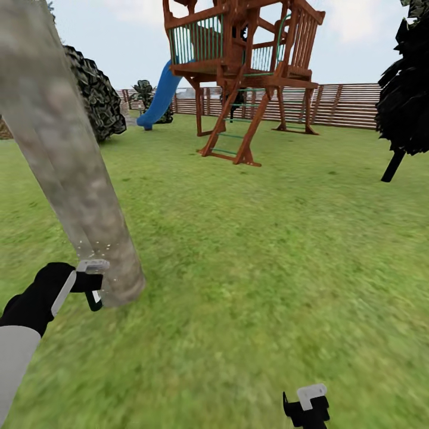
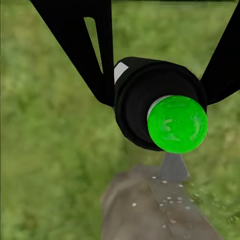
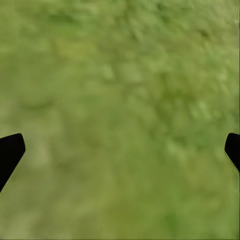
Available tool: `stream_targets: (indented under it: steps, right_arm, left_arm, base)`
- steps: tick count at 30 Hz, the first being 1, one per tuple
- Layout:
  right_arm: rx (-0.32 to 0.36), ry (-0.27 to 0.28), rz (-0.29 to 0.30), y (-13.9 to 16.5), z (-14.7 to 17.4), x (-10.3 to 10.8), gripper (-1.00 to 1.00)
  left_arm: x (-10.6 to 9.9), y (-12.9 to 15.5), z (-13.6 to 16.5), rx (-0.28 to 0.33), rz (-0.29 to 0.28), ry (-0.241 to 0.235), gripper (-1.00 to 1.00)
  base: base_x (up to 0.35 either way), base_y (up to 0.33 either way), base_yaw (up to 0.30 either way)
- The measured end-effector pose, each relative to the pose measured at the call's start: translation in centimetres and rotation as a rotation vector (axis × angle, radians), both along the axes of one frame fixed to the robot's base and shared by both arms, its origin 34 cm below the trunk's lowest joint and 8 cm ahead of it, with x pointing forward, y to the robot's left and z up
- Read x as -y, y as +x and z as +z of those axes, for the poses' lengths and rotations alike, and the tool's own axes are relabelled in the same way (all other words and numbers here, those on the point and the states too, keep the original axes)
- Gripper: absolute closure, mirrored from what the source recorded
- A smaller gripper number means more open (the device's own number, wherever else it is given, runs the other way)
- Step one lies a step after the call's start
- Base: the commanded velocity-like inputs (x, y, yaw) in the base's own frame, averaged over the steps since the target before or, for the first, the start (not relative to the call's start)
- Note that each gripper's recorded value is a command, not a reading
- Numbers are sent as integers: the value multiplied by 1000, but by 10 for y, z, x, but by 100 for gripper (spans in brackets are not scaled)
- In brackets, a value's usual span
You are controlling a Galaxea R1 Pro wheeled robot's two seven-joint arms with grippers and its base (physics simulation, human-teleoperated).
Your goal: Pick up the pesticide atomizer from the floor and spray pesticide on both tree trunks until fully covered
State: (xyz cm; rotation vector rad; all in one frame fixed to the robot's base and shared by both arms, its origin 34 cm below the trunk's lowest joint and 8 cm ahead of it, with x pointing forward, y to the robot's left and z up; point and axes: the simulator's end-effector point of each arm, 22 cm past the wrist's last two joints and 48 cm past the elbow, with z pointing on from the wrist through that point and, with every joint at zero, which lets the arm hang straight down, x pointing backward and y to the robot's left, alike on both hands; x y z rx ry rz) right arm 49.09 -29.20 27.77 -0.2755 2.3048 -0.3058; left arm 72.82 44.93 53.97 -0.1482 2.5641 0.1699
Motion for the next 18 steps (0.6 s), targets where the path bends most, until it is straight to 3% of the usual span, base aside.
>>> stream_targets:
  steps: [8, 14, 18]
  right_arm:
    - [0, -2, -1, 0, 0, 1, -100]
    - [0, -2, 0, 0, 0, 1, -100]
    - [0, 0, 0, 0, 0, 0, -100]
  left_arm:
    - [-8, 6, 15, 33, 12, 48, 100]
    - [-8, 6, 15, 34, 20, 44, 100]
    - [-8, 5, 15, 34, 20, 43, 100]
  base:
    - [236, -188, 21]
    - [224, -191, 9]
    - [34, -264, 217]
